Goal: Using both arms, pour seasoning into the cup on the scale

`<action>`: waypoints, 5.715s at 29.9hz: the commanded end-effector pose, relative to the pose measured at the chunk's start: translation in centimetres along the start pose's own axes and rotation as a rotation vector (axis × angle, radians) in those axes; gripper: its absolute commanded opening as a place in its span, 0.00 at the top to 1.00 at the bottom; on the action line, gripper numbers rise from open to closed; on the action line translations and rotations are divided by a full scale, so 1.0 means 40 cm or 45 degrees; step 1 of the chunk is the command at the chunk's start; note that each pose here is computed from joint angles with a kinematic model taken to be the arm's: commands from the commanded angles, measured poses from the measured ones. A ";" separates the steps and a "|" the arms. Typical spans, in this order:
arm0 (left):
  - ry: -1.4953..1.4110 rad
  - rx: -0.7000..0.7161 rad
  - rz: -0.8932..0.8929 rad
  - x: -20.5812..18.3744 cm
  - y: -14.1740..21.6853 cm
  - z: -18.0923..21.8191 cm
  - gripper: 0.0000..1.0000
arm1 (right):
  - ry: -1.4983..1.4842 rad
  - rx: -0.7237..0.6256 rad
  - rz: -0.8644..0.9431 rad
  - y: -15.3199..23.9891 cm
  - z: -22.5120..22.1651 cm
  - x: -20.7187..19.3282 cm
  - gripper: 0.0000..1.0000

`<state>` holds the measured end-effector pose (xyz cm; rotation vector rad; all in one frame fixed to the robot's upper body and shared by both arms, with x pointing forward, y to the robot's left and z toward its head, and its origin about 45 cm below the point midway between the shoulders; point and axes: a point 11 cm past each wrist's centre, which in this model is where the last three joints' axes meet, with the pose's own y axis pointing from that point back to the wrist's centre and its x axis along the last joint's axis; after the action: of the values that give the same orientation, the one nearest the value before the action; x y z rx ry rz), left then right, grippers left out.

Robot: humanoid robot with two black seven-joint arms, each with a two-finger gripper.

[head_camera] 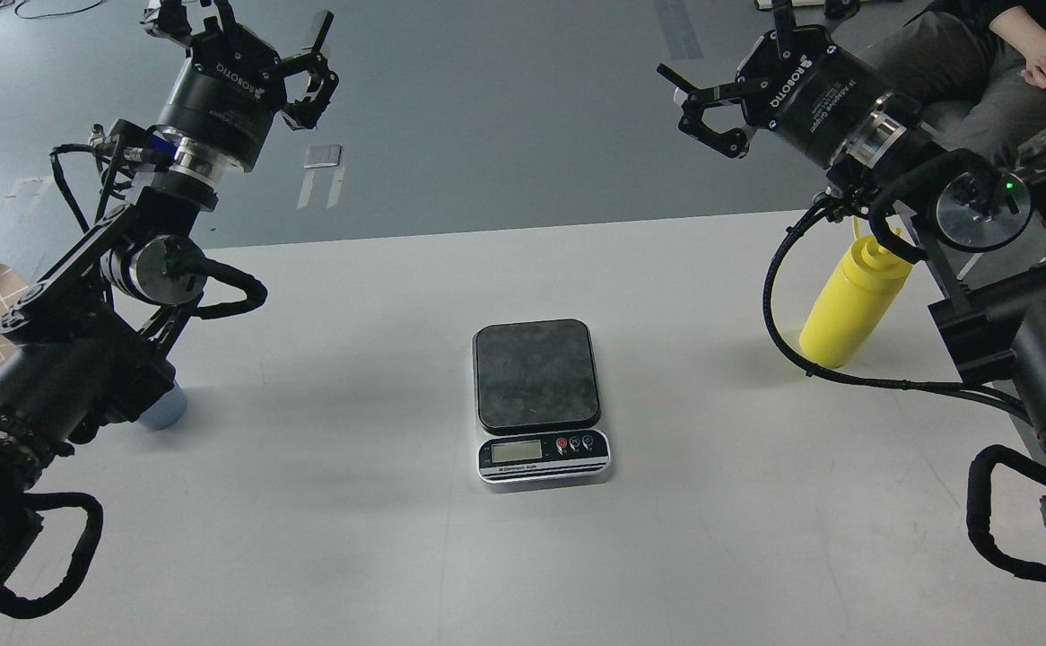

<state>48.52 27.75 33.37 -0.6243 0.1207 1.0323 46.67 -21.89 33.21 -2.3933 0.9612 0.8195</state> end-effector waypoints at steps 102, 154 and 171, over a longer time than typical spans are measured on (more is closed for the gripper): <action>-2.284 1.456 -0.482 0.397 0.743 0.154 0.14 | -0.014 0.006 -0.016 -0.003 0.010 -0.007 0.00; -2.139 1.238 -0.440 0.331 0.439 0.195 1.00 | -0.016 0.006 -0.014 -0.002 0.010 -0.006 0.00; -1.891 0.902 -1.123 -0.073 0.114 -0.040 1.00 | -0.006 0.021 -0.009 0.002 -0.006 -0.004 0.00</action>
<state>43.62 29.06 31.87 0.7921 -0.9585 0.3949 46.55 -21.99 33.43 -2.3786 0.9529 0.8128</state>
